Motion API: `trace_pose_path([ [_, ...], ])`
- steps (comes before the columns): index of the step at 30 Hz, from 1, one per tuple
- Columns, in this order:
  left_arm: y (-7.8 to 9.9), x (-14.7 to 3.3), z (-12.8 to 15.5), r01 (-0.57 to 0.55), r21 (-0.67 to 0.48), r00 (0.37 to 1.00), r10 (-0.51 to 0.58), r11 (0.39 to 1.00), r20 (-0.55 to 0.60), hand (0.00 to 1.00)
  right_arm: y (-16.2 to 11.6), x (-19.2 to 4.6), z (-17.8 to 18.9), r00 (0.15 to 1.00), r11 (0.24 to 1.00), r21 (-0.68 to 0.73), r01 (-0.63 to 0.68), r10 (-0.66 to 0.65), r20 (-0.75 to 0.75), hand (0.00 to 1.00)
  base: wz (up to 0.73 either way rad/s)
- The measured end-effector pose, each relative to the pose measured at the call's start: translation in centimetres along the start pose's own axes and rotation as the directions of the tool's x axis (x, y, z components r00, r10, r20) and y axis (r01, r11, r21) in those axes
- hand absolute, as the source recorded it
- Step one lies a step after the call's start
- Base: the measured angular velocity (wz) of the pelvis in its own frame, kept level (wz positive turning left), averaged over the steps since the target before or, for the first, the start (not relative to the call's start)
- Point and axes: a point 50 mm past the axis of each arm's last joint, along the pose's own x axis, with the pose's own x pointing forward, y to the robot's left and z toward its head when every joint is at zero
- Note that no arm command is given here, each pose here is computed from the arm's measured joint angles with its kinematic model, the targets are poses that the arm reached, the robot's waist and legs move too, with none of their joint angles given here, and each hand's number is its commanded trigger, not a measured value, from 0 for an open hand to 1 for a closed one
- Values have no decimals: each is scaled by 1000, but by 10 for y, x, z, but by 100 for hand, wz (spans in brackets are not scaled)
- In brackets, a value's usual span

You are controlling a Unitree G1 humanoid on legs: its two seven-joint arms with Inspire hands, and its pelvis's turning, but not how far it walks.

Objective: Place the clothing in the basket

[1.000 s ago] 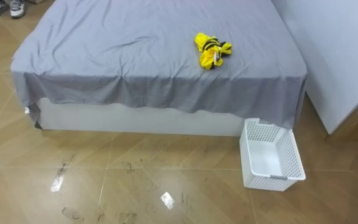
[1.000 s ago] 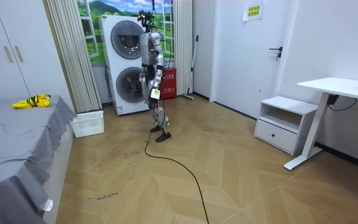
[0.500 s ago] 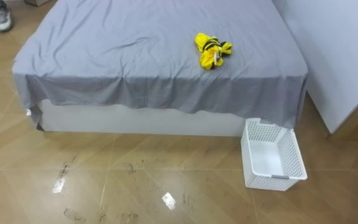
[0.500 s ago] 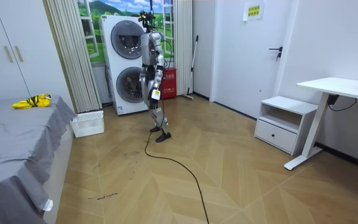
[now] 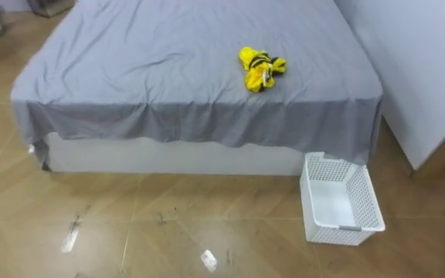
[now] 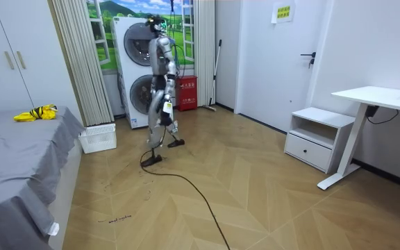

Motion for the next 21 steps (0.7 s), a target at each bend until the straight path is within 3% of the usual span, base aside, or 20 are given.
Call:
trace_pose_path([
  [8,-4,2,8,30,30,999,-31,999,36,0,3,1,16,997,999,35,-9,6,82,0,-5],
  [16,-33,11,45,97,165,983,-120,982,137,0,35,-3,82,935,991,-1,-136,128,331,0,28],
  [21,-44,8,33,156,242,981,-179,958,76,0,40,-8,100,897,988,6,-152,135,421,0,45],
])
